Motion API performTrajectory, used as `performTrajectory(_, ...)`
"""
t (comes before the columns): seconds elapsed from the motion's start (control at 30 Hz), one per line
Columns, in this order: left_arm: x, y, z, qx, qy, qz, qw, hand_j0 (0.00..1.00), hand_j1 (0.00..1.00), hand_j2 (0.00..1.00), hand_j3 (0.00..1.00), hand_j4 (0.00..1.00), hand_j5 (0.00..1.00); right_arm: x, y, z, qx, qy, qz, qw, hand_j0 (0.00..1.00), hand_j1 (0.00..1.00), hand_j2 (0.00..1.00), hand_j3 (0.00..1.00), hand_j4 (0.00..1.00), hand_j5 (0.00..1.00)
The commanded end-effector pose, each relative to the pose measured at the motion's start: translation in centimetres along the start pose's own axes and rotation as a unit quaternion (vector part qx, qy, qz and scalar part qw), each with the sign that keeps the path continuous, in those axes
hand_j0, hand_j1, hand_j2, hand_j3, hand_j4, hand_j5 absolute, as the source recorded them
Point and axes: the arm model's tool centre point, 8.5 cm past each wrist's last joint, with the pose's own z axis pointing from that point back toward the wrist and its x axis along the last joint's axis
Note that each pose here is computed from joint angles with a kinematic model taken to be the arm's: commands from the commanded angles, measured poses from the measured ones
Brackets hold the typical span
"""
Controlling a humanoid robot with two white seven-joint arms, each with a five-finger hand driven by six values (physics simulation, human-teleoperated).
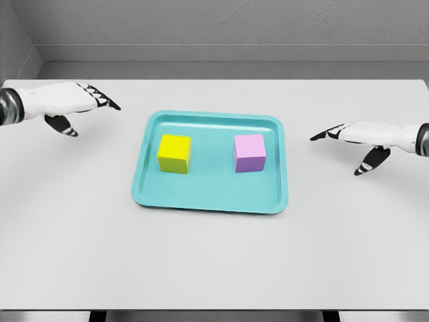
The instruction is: Push two cubes
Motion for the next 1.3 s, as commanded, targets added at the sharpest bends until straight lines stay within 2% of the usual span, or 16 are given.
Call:
performTrajectory(0.0, 0.2, 0.4, 0.2, 0.001, -0.001, -0.008, 1.0000, 0.85, 0.85, 0.85, 0.85, 0.85, 0.85, 0.0, 0.0, 0.0, -0.003, -0.001, -0.003, 1.0000, 1.00, 1.00, 1.00, 1.00, 1.00, 1.00)
performTrajectory(0.13, -0.1, 0.3, 0.8, 0.013, 0.004, 0.002, 0.9999, 0.79, 0.79, 0.79, 0.79, 0.79, 0.79, -0.1, -0.3, 0.2, -0.008, 0.002, -0.002, 1.0000, 1.00, 1.00, 1.00, 1.00, 1.00, 1.00)
performTrajectory(0.2, 0.9, 1.2, 0.6, 0.025, -0.007, -0.010, 0.9996, 0.79, 0.79, 0.79, 0.79, 0.79, 0.79, -0.2, -0.4, 0.3, -0.008, 0.003, -0.001, 1.0000, 1.00, 1.00, 1.00, 1.00, 1.00, 1.00)
performTrajectory(0.27, 0.8, 0.6, 0.6, 0.026, -0.006, -0.002, 0.9996, 0.79, 0.79, 0.79, 0.79, 0.79, 0.79, -0.2, 0.0, 0.1, -0.002, 0.003, -0.003, 1.0000, 1.00, 1.00, 1.00, 1.00, 1.00, 1.00)
performTrajectory(0.33, 0.5, 0.5, 1.1, 0.043, 0.000, 0.013, 0.9990, 0.79, 0.79, 0.79, 0.79, 0.79, 0.79, -0.2, -0.6, 0.3, -0.011, 0.004, -0.002, 0.9999, 1.00, 1.00, 1.00, 1.00, 1.00, 1.00)
performTrajectory(0.47, 0.4, -0.6, 1.2, 0.051, 0.003, 0.032, 0.9982, 0.77, 0.77, 0.77, 0.77, 0.77, 0.77, 0.2, -2.1, 0.4, -0.008, 0.003, 0.014, 0.9999, 1.00, 1.00, 1.00, 1.00, 1.00, 1.00)
performTrajectory(0.53, 0.6, -0.5, 1.1, 0.061, 0.000, 0.037, 0.9975, 0.77, 0.77, 0.77, 0.77, 0.77, 0.77, -0.5, -1.9, 0.7, -0.009, 0.012, 0.008, 0.9999, 1.00, 1.00, 1.00, 1.00, 1.00, 1.00)
performTrajectory(0.63, 1.9, -0.1, 0.1, 0.084, -0.015, 0.046, 0.9953, 0.77, 0.77, 0.77, 0.77, 0.77, 0.77, -0.4, -1.6, 0.5, 0.004, 0.015, 0.015, 0.9998, 0.35, 0.35, 0.35, 0.35, 0.35, 0.35)
performTrajectory(0.67, 2.4, 0.2, 0.4, 0.097, -0.019, 0.043, 0.9942, 0.77, 0.77, 0.77, 0.77, 0.77, 0.77, -0.3, -1.6, 0.2, 0.006, 0.012, 0.016, 0.9998, 0.22, 0.22, 0.22, 0.22, 0.22, 0.22)
performTrajectory(0.7, 2.5, 0.2, 0.4, 0.099, -0.019, 0.043, 0.9940, 0.77, 0.77, 0.77, 0.77, 0.77, 0.77, 0.0, -1.4, -0.1, 0.021, 0.008, 0.018, 0.9996, 0.16, 0.16, 0.16, 0.16, 0.16, 0.16)
performTrajectory(0.87, 3.1, -0.2, 0.3, 0.096, -0.026, 0.039, 0.9942, 0.77, 0.77, 0.77, 0.77, 0.77, 0.77, 1.7, -2.8, -2.5, 0.020, -0.014, 0.036, 0.9990, 0.12, 0.12, 0.12, 0.12, 0.12, 0.12)
performTrajectory(0.93, 3.6, -0.8, -0.2, 0.087, -0.032, 0.041, 0.9948, 0.77, 0.77, 0.77, 0.77, 0.77, 0.77, 2.4, -2.7, -3.7, 0.030, -0.019, 0.054, 0.9979, 0.12, 0.12, 0.12, 0.12, 0.12, 0.12)
performTrajectory(1.03, 4.0, -0.6, -0.3, 0.091, -0.036, 0.036, 0.9946, 0.77, 0.77, 0.77, 0.77, 0.77, 0.77, 3.1, -2.9, -4.7, 0.037, -0.024, 0.068, 0.9967, 0.12, 0.12, 0.12, 0.12, 0.12, 0.12)
performTrajectory(1.13, 5.5, -1.1, -1.4, 0.086, -0.054, 0.036, 0.9941, 0.77, 0.77, 0.77, 0.77, 0.77, 0.77, 4.1, -3.0, -6.2, 0.045, -0.035, 0.083, 0.9950, 0.12, 0.12, 0.12, 0.12, 0.12, 0.12)
performTrajectory(1.23, 5.7, -1.3, -1.7, 0.081, -0.058, 0.035, 0.9944, 0.63, 0.63, 0.63, 0.63, 0.63, 0.63, 5.2, -3.1, -7.8, 0.056, -0.043, 0.101, 0.9924, 0.12, 0.12, 0.12, 0.12, 0.12, 0.12)
performTrajectory(1.27, 5.9, -1.7, -1.9, 0.077, -0.061, 0.037, 0.9945, 0.63, 0.63, 0.63, 0.63, 0.63, 0.63, 5.3, -3.1, -7.8, 0.056, -0.043, 0.102, 0.9923, 0.12, 0.12, 0.12, 0.12, 0.12, 0.12)
